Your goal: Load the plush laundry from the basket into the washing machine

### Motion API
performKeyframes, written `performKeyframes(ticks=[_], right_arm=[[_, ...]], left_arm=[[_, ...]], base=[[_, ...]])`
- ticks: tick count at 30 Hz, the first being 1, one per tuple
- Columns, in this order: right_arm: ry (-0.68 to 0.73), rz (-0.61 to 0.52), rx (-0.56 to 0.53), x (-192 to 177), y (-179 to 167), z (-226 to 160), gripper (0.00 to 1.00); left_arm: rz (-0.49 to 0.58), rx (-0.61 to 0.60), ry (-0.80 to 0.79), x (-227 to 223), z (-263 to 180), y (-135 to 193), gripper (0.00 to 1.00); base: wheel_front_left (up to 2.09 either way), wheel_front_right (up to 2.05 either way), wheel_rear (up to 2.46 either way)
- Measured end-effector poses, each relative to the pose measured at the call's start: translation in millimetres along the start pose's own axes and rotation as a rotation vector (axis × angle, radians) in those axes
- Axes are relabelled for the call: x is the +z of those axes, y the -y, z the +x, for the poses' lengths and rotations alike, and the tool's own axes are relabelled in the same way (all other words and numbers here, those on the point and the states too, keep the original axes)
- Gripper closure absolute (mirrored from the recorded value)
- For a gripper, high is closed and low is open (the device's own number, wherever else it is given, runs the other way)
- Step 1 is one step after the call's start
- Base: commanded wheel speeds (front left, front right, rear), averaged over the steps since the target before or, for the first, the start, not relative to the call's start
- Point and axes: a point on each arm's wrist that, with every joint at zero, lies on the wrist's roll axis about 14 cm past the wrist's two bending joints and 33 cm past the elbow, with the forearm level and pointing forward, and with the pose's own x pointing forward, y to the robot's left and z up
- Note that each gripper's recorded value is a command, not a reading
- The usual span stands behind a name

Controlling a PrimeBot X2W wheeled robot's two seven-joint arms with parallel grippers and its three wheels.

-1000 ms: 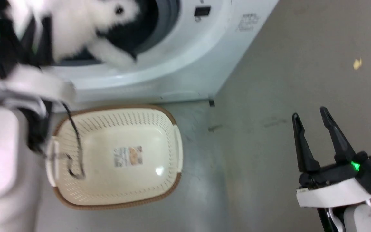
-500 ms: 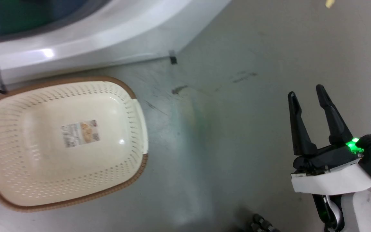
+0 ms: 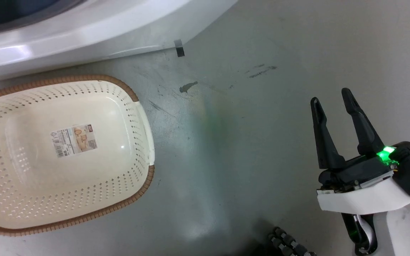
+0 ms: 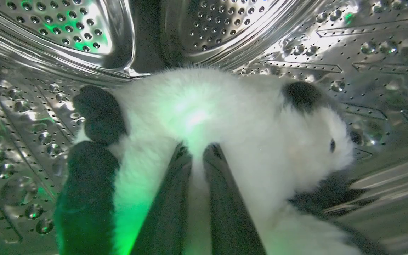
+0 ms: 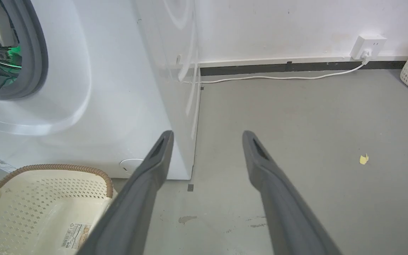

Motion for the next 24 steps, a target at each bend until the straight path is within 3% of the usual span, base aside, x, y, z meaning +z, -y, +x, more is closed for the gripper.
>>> performKeyframes(ticks=[1, 2, 8, 13, 24], right_arm=[[0.006, -0.002, 0.002, 2.0, -0.5, 0.0, 0.0], [0.013, -0.005, 0.004, 4.6, -0.8, 0.1, 0.0], [0.102, -0.051, 0.025, 37.4, -5.1, -3.2, 0.0], [0.165, -0.076, 0.037, 62.4, -9.2, -15.7, 0.0], [0.279, -0.086, 0.084, 103.2, -25.7, -57.5, 0.0]], left_arm=[[0.002, -0.003, 0.002, 1.0, -1.3, 0.6, 0.57], [0.002, -0.006, 0.006, 2.9, -2.9, 1.2, 0.0], [-0.005, -0.029, 0.016, 6.5, -36.1, 11.6, 0.0], [-0.013, -0.036, 0.122, 30.8, -75.0, 16.4, 0.0], [-0.036, -0.036, 0.35, 64.5, -199.2, 33.6, 0.0]], base=[[0.0, 0.0, 0.0], [0.0, 0.0, 0.0], [0.0, 0.0, 0.0], [0.0, 0.0, 0.0], [0.0, 0.0, 0.0]])
